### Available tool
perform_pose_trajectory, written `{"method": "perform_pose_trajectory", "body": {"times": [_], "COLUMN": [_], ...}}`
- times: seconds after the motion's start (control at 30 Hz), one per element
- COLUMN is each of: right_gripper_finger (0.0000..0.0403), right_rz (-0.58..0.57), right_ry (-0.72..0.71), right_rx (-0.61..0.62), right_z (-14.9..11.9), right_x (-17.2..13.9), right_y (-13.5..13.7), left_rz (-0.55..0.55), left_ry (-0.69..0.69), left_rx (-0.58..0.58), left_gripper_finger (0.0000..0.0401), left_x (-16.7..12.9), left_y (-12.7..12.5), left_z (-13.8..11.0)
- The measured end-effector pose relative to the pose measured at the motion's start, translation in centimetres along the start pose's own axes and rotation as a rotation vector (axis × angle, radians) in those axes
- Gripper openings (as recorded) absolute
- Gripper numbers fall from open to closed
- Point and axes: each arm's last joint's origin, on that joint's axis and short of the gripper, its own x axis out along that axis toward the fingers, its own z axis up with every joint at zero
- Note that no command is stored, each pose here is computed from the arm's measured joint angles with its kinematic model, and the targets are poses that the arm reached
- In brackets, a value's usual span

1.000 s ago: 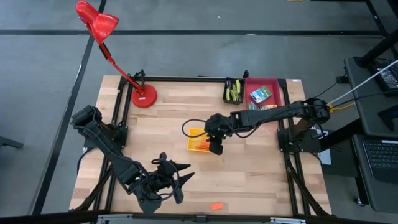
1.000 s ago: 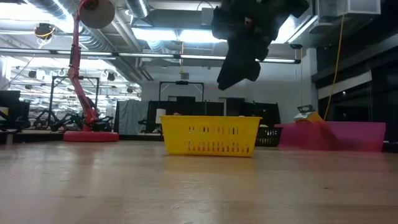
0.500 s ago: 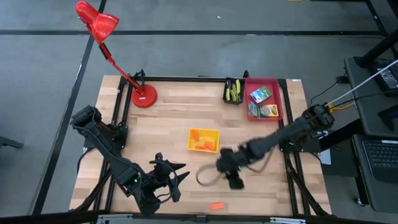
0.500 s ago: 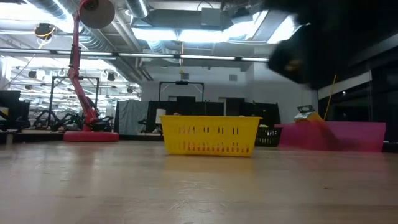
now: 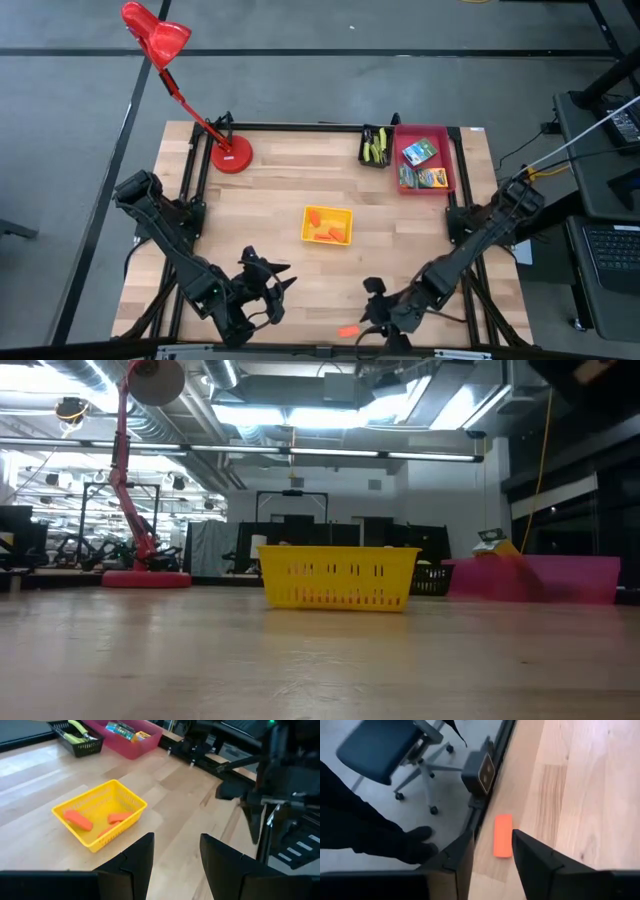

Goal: Pick & Place School Supplies
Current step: Put the orange eraser into the yellow bin

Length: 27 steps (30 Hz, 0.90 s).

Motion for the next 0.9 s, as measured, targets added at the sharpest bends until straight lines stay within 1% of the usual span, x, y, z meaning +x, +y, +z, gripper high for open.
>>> {"method": "perform_pose_trajectory", "body": {"times": [0.2, 0.37, 0.57, 0.7, 0.9], "right_gripper_finger": [0.0181, 0.0200, 0.0200, 0.0195, 0.0187], "right_rz": [-0.004, -0.016, -0.021, -0.031, -0.041], "right_ry": [0.018, -0.006, -0.004, -0.008, 0.002], "right_rx": [-0.009, -0.008, 0.010, 0.054, 0.089], "right_z": [-1.2, -1.8, -2.9, -3.6, -4.0], "right_x": [2.5, 4.1, 6.4, 7.7, 8.4], "right_y": [-0.1, -0.3, -0.9, -1.6, -2.0], "left_rz": [0.000, -0.011, -0.017, -0.021, -0.027], "left_ry": [0.000, 0.026, 0.046, 0.058, 0.073], "left_rx": [-0.021, -0.036, -0.037, -0.035, -0.034], "left_gripper_finger": [0.0157, 0.0157, 0.0157, 0.0157, 0.0157], "left_x": [0.0, 0.0, 0.0, 0.0, 0.0], "left_y": [0.0, -0.1, -0.1, -0.1, -0.1], "left_z": [0.0, -0.1, -0.1, -0.1, -0.2]}}
